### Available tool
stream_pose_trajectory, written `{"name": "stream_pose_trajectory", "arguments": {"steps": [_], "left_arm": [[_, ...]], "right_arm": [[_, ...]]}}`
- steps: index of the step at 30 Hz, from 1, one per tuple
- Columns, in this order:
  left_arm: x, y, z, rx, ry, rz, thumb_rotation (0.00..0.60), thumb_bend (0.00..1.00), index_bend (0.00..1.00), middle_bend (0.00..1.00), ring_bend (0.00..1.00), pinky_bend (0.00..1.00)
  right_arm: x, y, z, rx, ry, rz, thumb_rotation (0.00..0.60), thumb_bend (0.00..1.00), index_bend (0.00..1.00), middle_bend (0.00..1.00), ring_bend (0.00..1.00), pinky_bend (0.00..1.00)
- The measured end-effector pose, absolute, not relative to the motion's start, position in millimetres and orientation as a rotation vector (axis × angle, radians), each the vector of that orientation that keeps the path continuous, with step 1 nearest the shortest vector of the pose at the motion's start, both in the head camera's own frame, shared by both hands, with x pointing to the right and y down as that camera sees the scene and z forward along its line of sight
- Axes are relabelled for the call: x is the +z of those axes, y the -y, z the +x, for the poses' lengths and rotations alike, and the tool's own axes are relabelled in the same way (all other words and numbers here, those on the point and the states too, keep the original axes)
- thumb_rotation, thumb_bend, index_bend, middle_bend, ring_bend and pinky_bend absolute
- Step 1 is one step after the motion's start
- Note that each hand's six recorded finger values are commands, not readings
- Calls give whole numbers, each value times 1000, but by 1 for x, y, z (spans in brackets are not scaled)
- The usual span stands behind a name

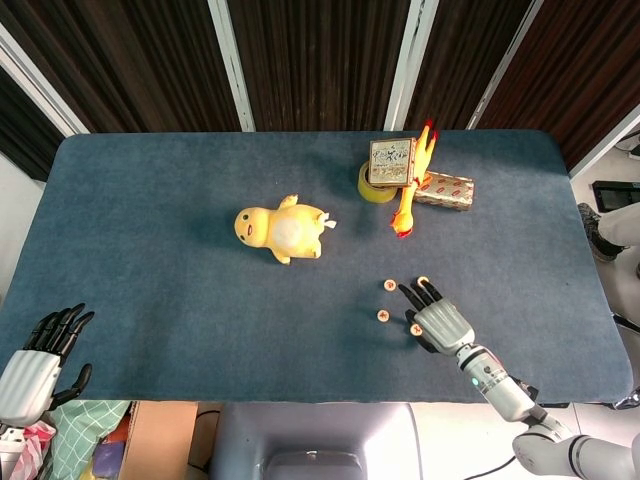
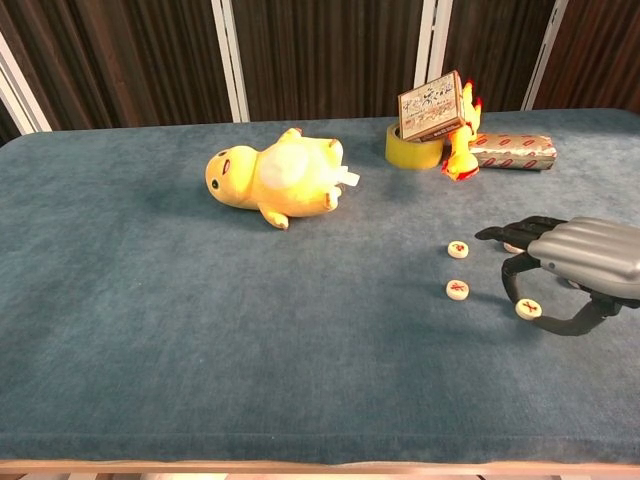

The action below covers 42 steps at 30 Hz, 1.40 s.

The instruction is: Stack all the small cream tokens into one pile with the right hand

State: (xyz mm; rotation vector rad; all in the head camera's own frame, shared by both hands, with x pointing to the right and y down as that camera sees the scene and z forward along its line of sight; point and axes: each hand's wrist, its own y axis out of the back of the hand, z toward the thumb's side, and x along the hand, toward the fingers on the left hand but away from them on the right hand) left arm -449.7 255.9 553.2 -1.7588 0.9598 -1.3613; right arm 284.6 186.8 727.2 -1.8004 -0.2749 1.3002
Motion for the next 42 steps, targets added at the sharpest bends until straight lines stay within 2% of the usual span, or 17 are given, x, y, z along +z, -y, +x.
{"name": "stream_pose_trajectory", "arguments": {"steps": [7,14,23,32,36,42], "left_arm": [[553,-256,-450,-1364,-961,-1757,600,451,0,0,0,87],[553,-256,-451,-1371,-959,-1749,600,452,0,0,0,86],[548,-256,-453,-1367,-974,-1740,600,454,0,0,0,86],[547,-257,-454,-1362,-978,-1739,600,451,0,0,0,86],[546,-257,-455,-1364,-982,-1734,600,453,0,0,0,86],[546,-258,-455,-1367,-981,-1734,600,453,0,0,0,86]], "right_arm": [[718,-176,280,1278,353,-1811,600,491,614,0,0,0],[711,-156,255,1236,405,-1830,600,491,614,0,0,0],[724,-157,228,1251,337,-1832,600,491,614,0,0,0],[734,-156,222,1280,332,-1828,600,491,611,0,0,0],[735,-156,221,1283,328,-1825,600,491,594,0,0,0],[737,-157,220,1283,319,-1830,600,491,486,0,0,0]]}}
